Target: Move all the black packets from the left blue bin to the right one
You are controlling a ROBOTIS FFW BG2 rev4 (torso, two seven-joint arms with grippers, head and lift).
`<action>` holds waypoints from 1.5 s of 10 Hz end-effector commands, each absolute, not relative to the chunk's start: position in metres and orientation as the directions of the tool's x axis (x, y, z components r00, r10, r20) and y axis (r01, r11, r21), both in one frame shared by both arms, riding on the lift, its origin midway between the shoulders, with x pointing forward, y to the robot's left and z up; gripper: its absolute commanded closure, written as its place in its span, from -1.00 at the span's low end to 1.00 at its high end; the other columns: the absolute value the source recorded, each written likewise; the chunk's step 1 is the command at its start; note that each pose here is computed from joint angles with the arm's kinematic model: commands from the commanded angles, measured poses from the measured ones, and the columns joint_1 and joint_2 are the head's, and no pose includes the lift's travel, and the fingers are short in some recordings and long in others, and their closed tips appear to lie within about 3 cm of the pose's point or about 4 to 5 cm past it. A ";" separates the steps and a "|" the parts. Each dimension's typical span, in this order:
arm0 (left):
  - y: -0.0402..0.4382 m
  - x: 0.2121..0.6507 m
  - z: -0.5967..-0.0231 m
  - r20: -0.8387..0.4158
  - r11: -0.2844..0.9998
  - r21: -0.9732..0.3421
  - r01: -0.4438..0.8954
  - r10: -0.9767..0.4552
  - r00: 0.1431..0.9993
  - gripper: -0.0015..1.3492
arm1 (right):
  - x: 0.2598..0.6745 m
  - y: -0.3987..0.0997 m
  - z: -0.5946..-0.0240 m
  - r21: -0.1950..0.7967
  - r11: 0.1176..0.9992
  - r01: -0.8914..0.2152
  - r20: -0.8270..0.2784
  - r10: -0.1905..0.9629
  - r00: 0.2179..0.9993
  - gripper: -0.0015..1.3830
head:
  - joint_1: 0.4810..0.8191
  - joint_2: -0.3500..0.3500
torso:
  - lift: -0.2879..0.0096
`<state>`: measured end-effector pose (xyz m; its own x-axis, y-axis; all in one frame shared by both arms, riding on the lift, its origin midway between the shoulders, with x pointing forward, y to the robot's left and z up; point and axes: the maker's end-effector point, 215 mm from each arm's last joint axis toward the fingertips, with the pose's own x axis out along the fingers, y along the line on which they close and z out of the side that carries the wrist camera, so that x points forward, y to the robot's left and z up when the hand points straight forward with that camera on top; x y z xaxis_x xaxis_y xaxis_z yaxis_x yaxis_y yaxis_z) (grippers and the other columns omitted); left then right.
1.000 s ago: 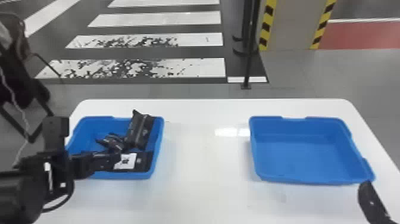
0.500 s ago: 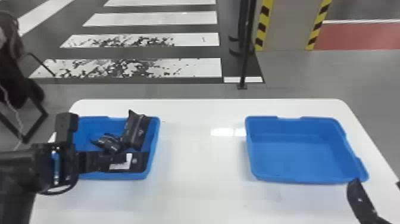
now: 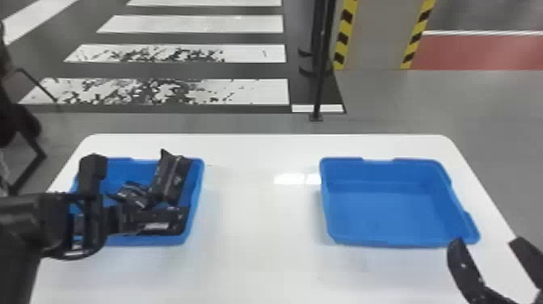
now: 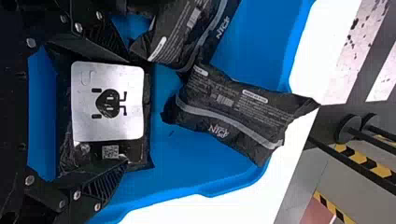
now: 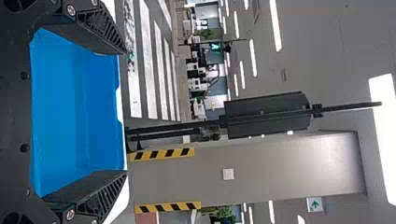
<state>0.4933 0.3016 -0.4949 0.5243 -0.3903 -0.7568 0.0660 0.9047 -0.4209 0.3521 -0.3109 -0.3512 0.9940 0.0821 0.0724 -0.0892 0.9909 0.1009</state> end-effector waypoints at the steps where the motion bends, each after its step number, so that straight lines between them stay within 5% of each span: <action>1: 0.292 0.487 -0.508 -0.766 0.892 -0.447 0.060 -0.417 0.490 0.10 | 0.353 -0.310 -0.353 0.107 0.990 -0.088 0.072 0.081 0.994 -0.83 | 0.27 -0.02 | 0.12; 2: 0.292 0.482 -0.515 -0.776 0.897 -0.438 0.056 -0.409 0.481 0.66 | 0.352 -0.310 -0.352 0.112 0.990 -0.087 0.073 0.079 0.994 -0.83 | 0.27 -0.05 | 0.12; 3: 0.292 0.483 -0.514 -0.764 0.896 -0.439 0.069 -0.413 0.495 0.79 | 0.351 -0.312 -0.350 0.114 0.990 -0.085 0.077 0.076 0.994 -0.83 | 0.27 -0.07 | 0.12; 5: 0.290 0.467 -0.503 -0.744 0.880 -0.461 0.116 -0.454 0.491 0.79 | 0.349 -0.312 -0.347 0.116 0.990 -0.085 0.080 0.076 0.994 -0.83 | 0.27 -0.09 | 0.12; 10: 0.289 0.414 -0.407 -0.603 0.877 -0.416 0.240 -0.463 0.650 0.79 | 0.361 -0.290 -0.335 0.159 0.973 -0.164 0.089 0.152 0.984 -0.83 | 0.27 0.02 | 0.12; 12: 0.251 0.415 -0.375 -0.509 0.831 -0.443 0.338 -0.543 0.668 0.79 | 0.376 -0.242 -0.326 0.308 0.911 -0.273 0.127 0.245 0.961 -0.83 | 0.27 0.01 | 0.12; 15: 0.181 0.416 -0.346 -0.371 0.707 -0.519 0.480 -0.692 0.619 0.79 | 0.382 -0.140 -0.331 0.549 0.705 -0.450 0.085 0.488 0.869 -0.83 | 0.27 0.08 | 0.12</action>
